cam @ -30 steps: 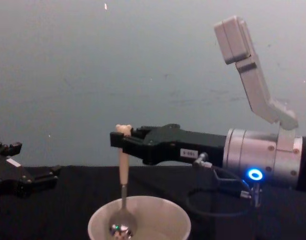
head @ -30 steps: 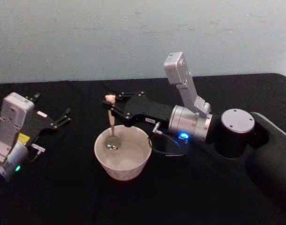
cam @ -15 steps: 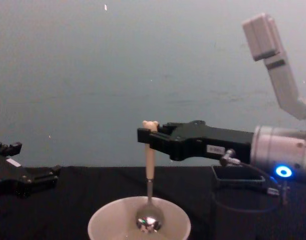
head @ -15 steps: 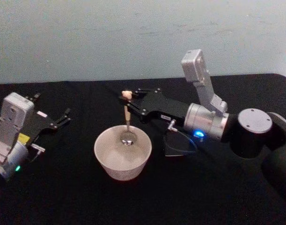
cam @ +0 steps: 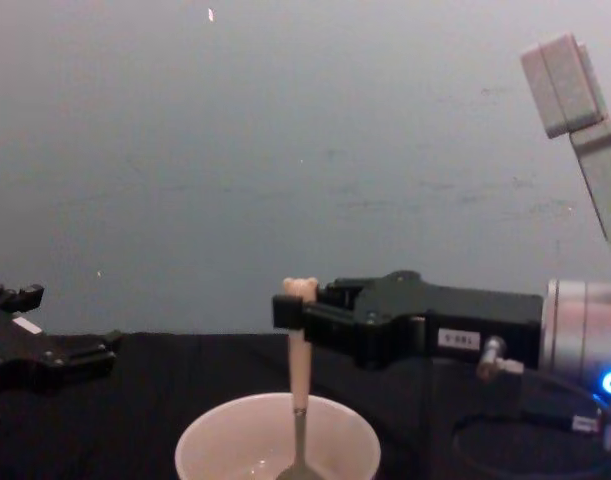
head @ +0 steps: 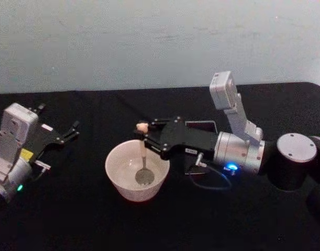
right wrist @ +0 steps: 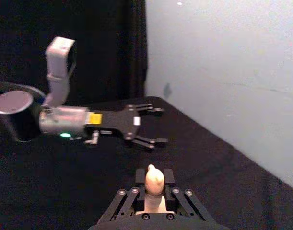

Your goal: Pick up the stirring spoon with one hand, stir inside the cup, then place it back in its original position.

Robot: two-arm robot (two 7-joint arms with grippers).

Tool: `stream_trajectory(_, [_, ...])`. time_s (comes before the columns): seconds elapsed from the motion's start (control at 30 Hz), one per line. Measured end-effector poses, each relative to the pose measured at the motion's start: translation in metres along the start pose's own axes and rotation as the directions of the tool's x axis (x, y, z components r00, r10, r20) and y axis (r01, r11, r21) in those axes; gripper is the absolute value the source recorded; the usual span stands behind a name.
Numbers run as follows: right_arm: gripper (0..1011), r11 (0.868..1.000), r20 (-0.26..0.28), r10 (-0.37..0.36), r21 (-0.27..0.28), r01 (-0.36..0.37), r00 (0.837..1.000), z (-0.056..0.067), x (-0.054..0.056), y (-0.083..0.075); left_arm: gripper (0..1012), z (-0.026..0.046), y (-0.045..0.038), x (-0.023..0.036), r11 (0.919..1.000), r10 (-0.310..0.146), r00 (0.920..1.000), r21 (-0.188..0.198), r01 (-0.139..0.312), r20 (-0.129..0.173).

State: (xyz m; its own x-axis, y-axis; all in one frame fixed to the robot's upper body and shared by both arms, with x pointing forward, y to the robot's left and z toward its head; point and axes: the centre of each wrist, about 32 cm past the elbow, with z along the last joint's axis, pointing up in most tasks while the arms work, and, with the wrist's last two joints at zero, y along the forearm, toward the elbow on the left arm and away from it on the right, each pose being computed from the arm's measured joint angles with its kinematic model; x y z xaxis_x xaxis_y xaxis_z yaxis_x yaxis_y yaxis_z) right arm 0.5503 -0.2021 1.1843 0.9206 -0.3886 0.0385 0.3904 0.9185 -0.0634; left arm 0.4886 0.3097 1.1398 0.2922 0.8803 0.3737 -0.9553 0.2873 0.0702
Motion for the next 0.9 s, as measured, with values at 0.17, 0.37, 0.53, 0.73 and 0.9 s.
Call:
stream_trajectory(0.17, [216,0.999,-0.010,0.042,0.003,-0.042,0.999,-0.001,-0.007,0.005,1001,0.0000,0.0000,0.0000,1.0000,0.000,1.0000,0.000,0.000,0.000])
stream_trajectory(0.37, [216,0.998,-0.028,0.057,0.001,-0.057,0.998,-0.004,-0.014,0.021,1002,0.0000,0.0000,0.0000,1.0000,0.000,1.0000,0.000,0.000,0.000])
stream_trajectory(0.53, [216,1.000,-0.032,0.025,-0.005,-0.025,0.999,-0.006,-0.013,0.032,1001,0.0000,0.0000,0.0000,1.0000,0.000,1.0000,0.000,0.000,0.000])
stream_trajectory(0.73, [216,1.000,-0.033,-0.026,0.004,0.027,0.999,-0.004,-0.005,0.041,1001,0.0000,0.0000,0.0000,1.0000,0.000,1.0000,0.000,0.000,0.000])
stream_trajectory(0.9, [216,0.998,-0.032,-0.059,0.010,0.059,0.998,-0.003,0.001,0.042,1001,0.0000,0.0000,0.0000,1.0000,0.000,1.0000,0.000,0.000,0.000])
